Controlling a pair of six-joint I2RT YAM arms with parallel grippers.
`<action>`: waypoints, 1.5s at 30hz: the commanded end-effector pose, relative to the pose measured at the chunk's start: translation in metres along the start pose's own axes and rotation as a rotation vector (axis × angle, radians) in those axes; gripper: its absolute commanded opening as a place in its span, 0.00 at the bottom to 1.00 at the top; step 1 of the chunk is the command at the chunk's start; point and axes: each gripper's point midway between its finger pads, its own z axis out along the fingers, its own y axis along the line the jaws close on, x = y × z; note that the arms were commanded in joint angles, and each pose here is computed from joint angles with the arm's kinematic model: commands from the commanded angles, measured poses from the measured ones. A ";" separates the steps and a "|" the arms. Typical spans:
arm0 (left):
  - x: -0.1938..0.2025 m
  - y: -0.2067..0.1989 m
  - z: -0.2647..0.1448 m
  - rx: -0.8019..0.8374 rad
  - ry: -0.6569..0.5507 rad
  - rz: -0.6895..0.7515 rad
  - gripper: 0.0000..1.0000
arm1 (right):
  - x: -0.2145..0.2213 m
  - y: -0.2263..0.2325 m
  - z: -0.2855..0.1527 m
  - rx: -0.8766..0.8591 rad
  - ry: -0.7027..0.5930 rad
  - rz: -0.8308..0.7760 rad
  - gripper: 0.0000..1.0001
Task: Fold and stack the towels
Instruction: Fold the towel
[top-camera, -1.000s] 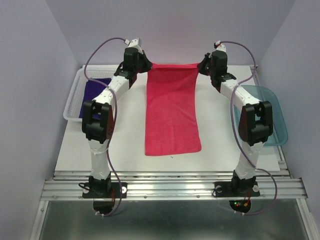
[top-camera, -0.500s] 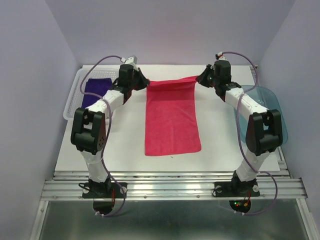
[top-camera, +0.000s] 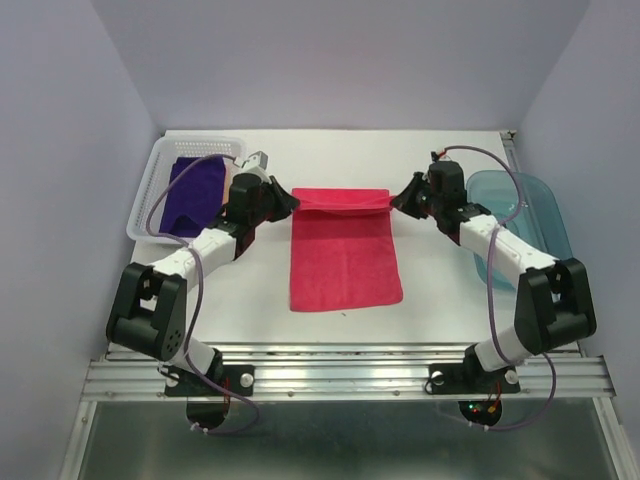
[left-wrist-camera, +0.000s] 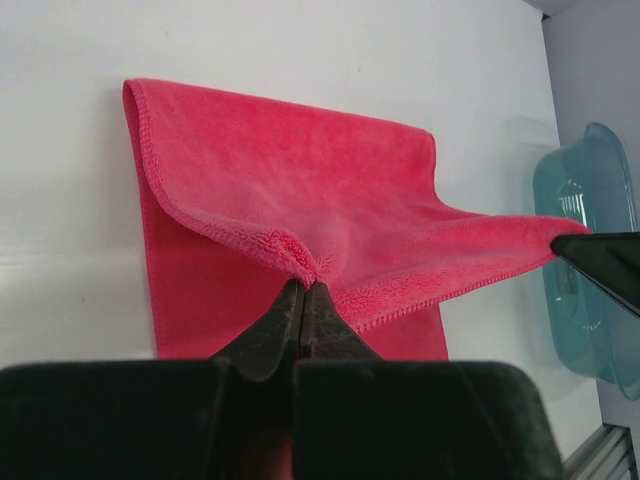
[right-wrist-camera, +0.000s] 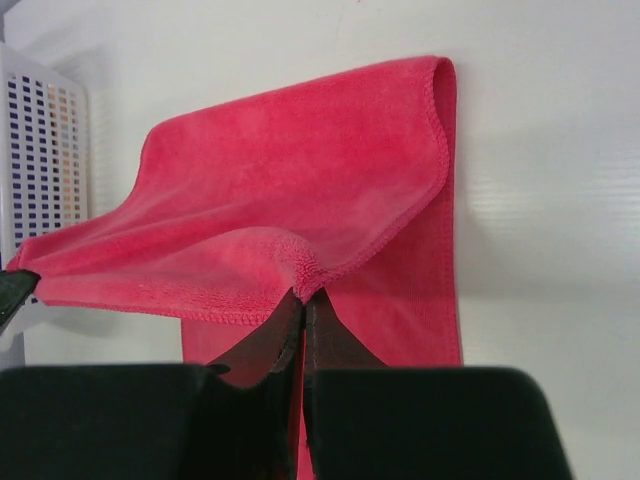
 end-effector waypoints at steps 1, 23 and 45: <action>0.003 -0.013 -0.021 0.018 -0.077 -0.019 0.00 | 0.008 0.010 -0.022 -0.014 -0.021 0.005 0.01; 0.096 0.001 -0.090 -0.036 -0.017 -0.140 0.00 | 0.075 -0.006 -0.082 0.001 0.042 0.006 0.01; 0.145 0.020 -0.122 -0.072 0.072 -0.212 0.00 | 0.139 -0.030 -0.105 0.004 0.194 0.024 0.01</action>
